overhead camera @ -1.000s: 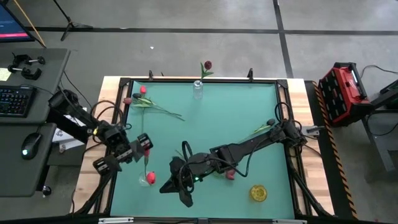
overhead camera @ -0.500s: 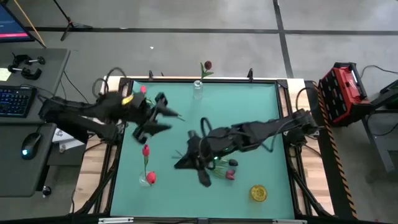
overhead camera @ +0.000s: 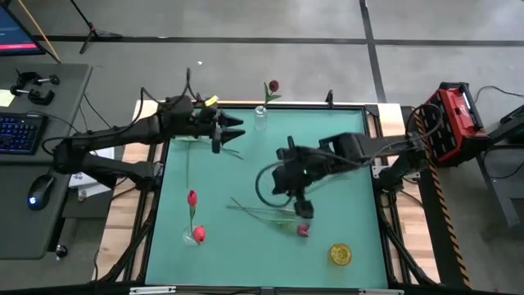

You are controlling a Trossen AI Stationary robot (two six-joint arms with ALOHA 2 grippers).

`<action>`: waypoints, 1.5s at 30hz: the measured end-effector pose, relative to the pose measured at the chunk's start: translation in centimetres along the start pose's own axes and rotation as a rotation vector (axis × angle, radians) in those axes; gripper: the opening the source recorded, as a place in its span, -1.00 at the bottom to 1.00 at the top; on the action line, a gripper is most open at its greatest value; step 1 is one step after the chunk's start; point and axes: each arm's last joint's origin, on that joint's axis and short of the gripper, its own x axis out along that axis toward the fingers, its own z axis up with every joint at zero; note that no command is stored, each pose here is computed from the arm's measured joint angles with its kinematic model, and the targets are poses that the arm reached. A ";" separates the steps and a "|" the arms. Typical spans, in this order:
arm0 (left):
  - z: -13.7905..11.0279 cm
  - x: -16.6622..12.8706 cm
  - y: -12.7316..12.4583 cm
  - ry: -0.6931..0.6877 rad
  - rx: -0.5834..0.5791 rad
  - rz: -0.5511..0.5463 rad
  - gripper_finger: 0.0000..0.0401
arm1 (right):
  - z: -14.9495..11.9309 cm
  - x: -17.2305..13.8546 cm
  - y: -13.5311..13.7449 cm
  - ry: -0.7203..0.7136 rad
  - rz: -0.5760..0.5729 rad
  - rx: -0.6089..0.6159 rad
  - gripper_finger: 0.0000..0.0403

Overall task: Sort flowers into vase by color
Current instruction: Put the right black flower into the yellow vase

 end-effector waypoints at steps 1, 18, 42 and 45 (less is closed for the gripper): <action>-0.3 0.3 0.3 0.023 -0.009 0.013 0.04 | -0.3 -0.1 -0.5 0.026 0.029 -0.015 -1.00; -5.0 2.8 4.4 0.334 -0.040 0.242 0.04 | -14.3 2.8 -7.2 0.247 0.272 0.444 -1.00; -13.8 1.1 8.4 0.282 -0.245 -0.078 0.04 | -30.4 6.8 -0.3 0.018 -0.613 2.251 -1.00; -13.8 1.1 8.4 0.283 -0.268 -0.075 0.04 | -30.5 6.7 -0.6 -0.110 -0.694 2.240 -1.00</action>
